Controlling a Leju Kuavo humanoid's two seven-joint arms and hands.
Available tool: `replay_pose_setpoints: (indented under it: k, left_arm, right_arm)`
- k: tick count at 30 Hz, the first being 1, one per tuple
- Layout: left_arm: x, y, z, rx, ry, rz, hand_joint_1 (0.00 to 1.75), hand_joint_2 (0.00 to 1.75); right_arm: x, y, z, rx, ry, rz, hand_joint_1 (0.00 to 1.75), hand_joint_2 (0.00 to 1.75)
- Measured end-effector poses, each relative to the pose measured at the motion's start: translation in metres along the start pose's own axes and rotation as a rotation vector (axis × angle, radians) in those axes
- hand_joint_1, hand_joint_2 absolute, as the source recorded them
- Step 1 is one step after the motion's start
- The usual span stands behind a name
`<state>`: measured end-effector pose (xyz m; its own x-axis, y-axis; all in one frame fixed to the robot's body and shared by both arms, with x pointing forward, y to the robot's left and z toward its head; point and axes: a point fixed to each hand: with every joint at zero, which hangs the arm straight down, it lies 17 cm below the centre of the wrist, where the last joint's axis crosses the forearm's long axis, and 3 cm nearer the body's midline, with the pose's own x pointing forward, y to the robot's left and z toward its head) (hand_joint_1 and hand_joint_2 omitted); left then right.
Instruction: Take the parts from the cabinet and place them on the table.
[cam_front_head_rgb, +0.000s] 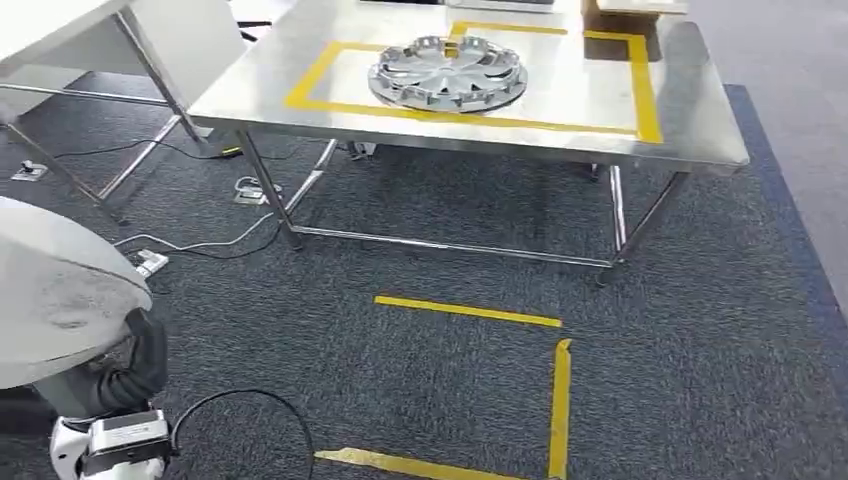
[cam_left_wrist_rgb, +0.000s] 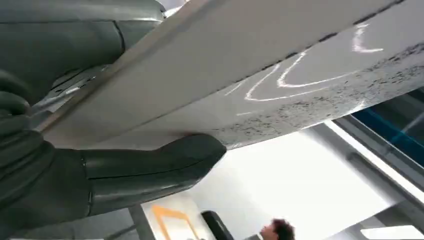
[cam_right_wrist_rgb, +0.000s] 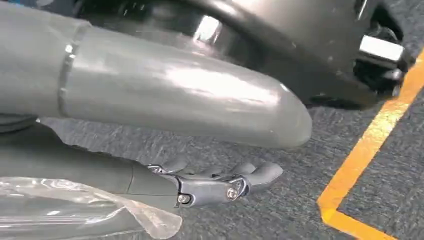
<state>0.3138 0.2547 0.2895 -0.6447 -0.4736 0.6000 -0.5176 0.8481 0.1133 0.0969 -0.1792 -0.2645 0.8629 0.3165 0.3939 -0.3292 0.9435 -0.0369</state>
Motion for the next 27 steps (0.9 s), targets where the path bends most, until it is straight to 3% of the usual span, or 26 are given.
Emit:
replay_pose_setpoints:
  k: [5, 27]
  left_arm:
    - [0.012, 0.012, -0.01, 0.068, -0.026, 0.06, 1.75, 1.75]
    - [0.015, 0.014, -0.011, 0.075, -0.025, 0.085, 1.75, 1.75]
  right_arm:
    - [0.006, -0.002, -0.002, -0.01, -0.008, -0.005, 0.0, 0.0]
    - [0.005, 0.002, -0.001, -0.008, 0.008, -0.036, 0.0, 0.0]
